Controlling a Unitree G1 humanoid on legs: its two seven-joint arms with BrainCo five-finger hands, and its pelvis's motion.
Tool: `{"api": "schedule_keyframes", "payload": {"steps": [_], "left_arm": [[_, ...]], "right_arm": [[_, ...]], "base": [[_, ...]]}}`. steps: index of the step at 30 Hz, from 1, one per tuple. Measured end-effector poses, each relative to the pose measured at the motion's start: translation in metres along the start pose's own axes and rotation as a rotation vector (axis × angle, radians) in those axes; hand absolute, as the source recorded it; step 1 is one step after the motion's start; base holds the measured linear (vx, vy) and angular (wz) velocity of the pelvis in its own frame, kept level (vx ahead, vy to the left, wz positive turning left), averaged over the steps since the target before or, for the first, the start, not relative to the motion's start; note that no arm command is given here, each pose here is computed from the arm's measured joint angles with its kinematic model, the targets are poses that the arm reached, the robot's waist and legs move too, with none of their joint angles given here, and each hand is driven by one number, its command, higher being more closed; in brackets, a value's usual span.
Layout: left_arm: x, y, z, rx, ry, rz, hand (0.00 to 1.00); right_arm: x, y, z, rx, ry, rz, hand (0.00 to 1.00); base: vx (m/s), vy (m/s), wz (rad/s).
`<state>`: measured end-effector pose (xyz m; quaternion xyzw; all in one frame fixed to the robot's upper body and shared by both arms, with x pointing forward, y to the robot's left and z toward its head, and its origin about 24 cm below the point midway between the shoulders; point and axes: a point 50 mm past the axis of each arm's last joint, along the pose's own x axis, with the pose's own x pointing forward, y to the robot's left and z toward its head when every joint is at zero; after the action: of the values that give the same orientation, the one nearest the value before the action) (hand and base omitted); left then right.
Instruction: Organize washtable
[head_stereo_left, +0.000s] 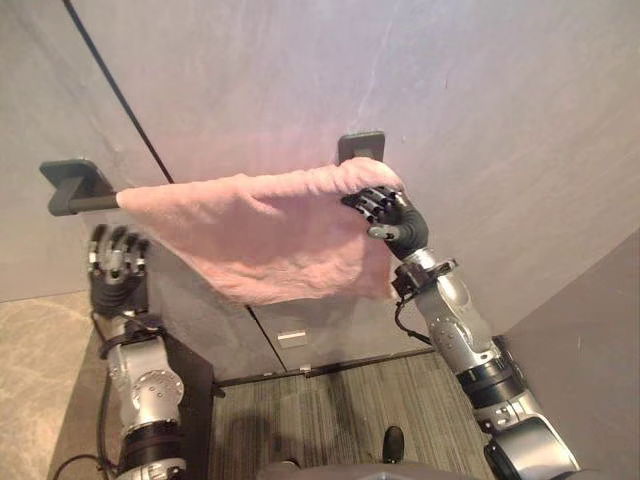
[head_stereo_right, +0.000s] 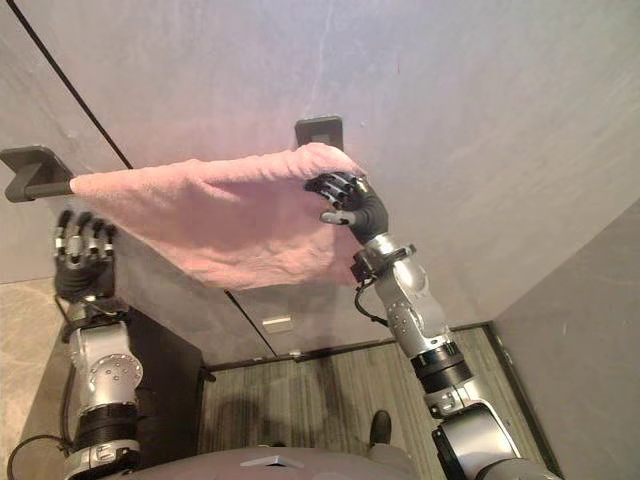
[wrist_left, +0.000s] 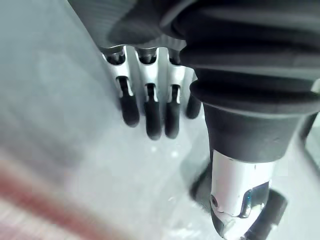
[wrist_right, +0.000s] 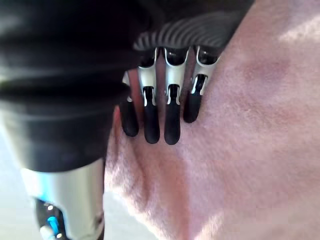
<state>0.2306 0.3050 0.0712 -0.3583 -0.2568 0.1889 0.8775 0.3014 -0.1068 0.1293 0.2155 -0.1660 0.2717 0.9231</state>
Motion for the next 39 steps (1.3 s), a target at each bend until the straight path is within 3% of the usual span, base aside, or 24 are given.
{"api": "schedule_keyframes", "payload": {"steps": [14, 23, 28, 39], "left_arm": [[-0.011, 0.034, 0.023, 0.13, -0.058, 0.141, 0.0], [-0.053, 0.07, 0.011, 0.183, 0.056, 0.303, 0.0], [-0.078, 0.088, -0.015, 0.218, 0.219, 0.388, 0.0], [-0.176, 0.119, -0.089, 0.408, 0.889, 0.486, 0.0]], "right_arm": [[-0.042, -0.014, 0.009, 0.016, -0.06, -0.102, 0.0], [-0.096, -0.048, 0.006, 0.001, -0.03, -0.357, 0.0], [-0.121, -0.071, -0.004, -0.058, 0.038, -0.53, 0.0], [-0.229, -0.091, -0.099, -0.101, 0.644, -0.9, 0.0]], "base": [[0.03, 0.003, -0.01], [-0.01, -0.003, 0.01], [0.0, -0.003, 0.08], [0.01, 0.0, 0.04]]}}
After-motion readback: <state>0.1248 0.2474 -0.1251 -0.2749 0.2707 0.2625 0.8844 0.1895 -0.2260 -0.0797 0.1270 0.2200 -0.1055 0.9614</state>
